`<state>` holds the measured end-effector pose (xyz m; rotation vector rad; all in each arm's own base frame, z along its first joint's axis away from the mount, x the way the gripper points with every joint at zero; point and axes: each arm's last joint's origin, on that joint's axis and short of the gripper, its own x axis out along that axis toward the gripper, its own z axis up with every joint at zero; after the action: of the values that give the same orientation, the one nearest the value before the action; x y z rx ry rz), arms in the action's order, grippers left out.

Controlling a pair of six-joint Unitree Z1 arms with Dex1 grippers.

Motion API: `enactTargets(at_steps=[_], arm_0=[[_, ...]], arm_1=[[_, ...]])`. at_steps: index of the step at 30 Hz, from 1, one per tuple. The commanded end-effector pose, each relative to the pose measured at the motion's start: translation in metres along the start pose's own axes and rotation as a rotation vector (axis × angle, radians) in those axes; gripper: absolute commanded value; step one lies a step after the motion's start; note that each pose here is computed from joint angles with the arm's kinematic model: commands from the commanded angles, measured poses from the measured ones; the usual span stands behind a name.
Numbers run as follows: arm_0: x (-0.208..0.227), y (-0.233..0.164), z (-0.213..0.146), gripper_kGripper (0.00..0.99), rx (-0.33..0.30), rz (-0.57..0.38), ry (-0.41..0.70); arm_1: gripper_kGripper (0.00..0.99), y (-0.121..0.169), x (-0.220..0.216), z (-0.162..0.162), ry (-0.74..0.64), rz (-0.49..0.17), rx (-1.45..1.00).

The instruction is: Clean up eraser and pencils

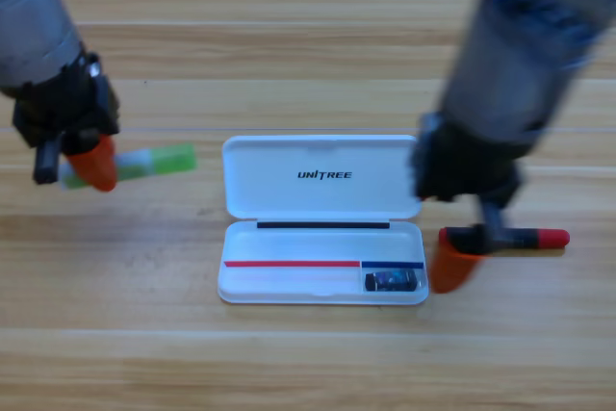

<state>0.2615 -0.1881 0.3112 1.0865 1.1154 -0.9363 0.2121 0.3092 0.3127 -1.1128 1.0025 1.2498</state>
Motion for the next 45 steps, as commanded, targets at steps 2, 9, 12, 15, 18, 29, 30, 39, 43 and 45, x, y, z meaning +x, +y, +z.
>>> enactTargets(at_steps=[2,9,12,15,18,29,30,39,43,45], arm_0=[[-0.003,-0.021,0.043,0.000,0.086,-0.054,-0.031],[0.029,-0.041,0.086,0.000,0.176,-0.121,0.002],[0.046,-0.048,0.099,0.000,0.204,-0.147,0.026],[0.061,-0.051,0.109,0.000,0.218,-0.164,0.043],[0.070,-0.050,0.115,0.000,0.219,-0.171,0.054],[0.095,-0.045,0.131,0.000,0.214,-0.184,0.076],[0.097,-0.045,0.132,0.000,0.216,-0.185,0.077],[0.109,-0.045,0.137,0.000,0.220,-0.185,0.074],[0.110,-0.044,0.137,0.000,0.223,-0.183,0.071],[0.111,-0.044,0.138,0.000,0.224,-0.182,0.068]], arm_1=[[0.943,-0.003,-0.005,-0.065,0.100,0.003,0.006],[0.942,-0.055,0.069,-0.083,0.179,0.023,0.018],[0.942,-0.073,0.091,-0.084,0.181,0.006,0.017],[0.940,-0.088,0.109,-0.082,0.185,0.005,0.017],[0.939,-0.098,0.121,-0.081,0.195,0.011,0.017],[0.808,-0.107,0.143,-0.085,0.239,0.031,0.010],[0.781,-0.107,0.144,-0.086,0.242,0.035,0.009],[0.000,-0.103,0.153,-0.088,0.240,0.081,-0.012],[0.000,-0.103,0.156,-0.089,0.243,0.086,-0.012],[0.000,-0.103,0.155,-0.088,0.244,0.084,-0.012]])
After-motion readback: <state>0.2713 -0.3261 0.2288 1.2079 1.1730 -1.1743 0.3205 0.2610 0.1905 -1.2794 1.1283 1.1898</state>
